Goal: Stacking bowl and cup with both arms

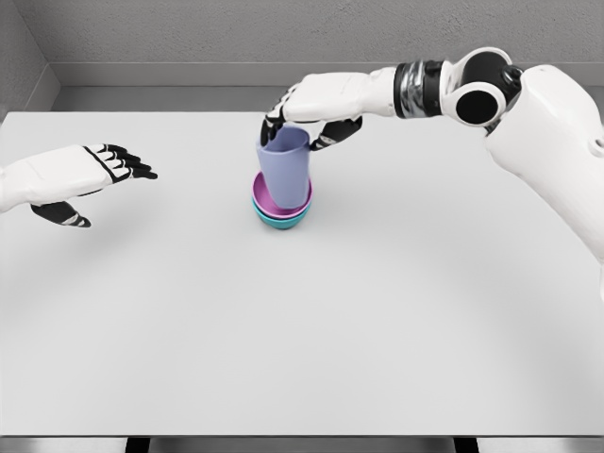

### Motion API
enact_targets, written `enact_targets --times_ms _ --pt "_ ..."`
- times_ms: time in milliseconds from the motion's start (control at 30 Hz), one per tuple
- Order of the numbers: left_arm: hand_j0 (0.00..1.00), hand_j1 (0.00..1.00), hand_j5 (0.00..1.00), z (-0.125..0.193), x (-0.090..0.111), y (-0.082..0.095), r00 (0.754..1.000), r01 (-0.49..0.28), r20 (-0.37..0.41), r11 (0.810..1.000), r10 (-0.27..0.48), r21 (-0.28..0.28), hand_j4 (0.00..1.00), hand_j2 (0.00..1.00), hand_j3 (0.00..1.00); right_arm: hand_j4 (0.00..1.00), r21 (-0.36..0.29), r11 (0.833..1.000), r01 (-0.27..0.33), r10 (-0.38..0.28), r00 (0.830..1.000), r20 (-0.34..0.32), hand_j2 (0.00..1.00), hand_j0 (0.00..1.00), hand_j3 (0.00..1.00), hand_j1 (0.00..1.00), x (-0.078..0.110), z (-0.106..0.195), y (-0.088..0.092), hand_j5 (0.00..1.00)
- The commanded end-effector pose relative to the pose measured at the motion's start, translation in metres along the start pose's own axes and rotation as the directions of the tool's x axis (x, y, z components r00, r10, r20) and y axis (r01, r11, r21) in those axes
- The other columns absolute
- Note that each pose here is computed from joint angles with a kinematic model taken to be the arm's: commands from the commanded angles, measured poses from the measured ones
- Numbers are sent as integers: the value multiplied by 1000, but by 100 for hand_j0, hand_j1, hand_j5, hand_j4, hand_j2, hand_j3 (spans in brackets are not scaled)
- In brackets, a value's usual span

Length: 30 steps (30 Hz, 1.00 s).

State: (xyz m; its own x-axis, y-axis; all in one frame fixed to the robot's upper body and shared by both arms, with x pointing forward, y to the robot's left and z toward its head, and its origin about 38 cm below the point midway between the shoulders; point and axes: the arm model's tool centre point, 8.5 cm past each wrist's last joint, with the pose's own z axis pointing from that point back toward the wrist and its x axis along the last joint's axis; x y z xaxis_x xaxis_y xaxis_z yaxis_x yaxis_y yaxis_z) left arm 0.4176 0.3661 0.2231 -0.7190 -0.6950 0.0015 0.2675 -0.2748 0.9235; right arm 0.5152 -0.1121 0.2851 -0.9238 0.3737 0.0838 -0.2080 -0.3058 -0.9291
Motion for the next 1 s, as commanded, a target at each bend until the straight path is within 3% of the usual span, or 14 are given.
enact_targets --times_ms 0,133,167,200,467,533,567,600,667,733,767,833,967 --pt "100 100 100 1 0 1 1000 -4 -1 1000 4 4 100 100 100 67 5 1000 13 -13 1000 -11 67 67 67 67 -4 -1 3 67" --pt "100 100 100 1 0 1 1000 -4 -1 1000 4 4 100 100 100 67 13 1000 15 -15 1000 -23 67 67 67 67 -7 -1 6 67" --pt "100 100 100 1 0 1 1000 -4 -1 1000 4 4 100 100 100 90 12 1000 15 -15 1000 -20 90 90 90 90 -6 -2 5 90" --pt "100 100 100 1 0 1 1000 -4 -1 1000 4 4 100 100 100 100 10 1000 14 -13 1000 -18 100 100 100 100 -5 -2 4 100" --pt "100 100 100 0 0 0 1000 -5 -1 1000 5 1 100 100 100 100 5 1000 7 -6 1000 -13 100 100 100 100 -3 -1 1 100" --pt "100 100 100 1 0 1 1000 -4 -1 1000 4 4 100 100 100 100 -43 999 -31 30 999 -22 100 100 100 100 -3 15 -22 100" --pt "100 100 100 0 0 0 1000 -5 -1 1000 5 1 100 100 100 100 -107 993 -47 42 998 -47 100 100 100 100 -7 38 -38 100" --pt "100 100 100 1 0 1 1000 -4 -1 1000 4 3 100 100 100 100 -170 981 -93 76 992 -102 100 100 100 100 -11 81 -54 100" --pt "100 100 100 1 0 1 1000 -4 -1 1000 4 3 100 100 100 100 -237 965 -110 63 978 -198 100 100 100 100 -18 150 -41 100" --pt "100 100 100 1 0 1 1000 -3 -1 1000 3 2 100 100 100 100 -308 950 -47 -49 954 -297 100 100 100 100 -27 225 1 100" --pt "100 100 100 4 -2 1 1000 -1 -6 1000 1 -1 100 100 100 100 -323 946 -12 -100 939 -329 100 100 100 100 -31 245 20 100" --pt "100 100 100 6 -3 2 1000 0 -11 1000 0 -3 100 100 100 100 -315 949 24 -137 930 -342 100 100 100 100 -33 251 40 100" --pt "100 100 100 7 -3 3 1000 -4 -11 1000 4 1 100 100 100 100 -273 958 81 -169 933 -318 100 100 100 100 -31 235 66 100"
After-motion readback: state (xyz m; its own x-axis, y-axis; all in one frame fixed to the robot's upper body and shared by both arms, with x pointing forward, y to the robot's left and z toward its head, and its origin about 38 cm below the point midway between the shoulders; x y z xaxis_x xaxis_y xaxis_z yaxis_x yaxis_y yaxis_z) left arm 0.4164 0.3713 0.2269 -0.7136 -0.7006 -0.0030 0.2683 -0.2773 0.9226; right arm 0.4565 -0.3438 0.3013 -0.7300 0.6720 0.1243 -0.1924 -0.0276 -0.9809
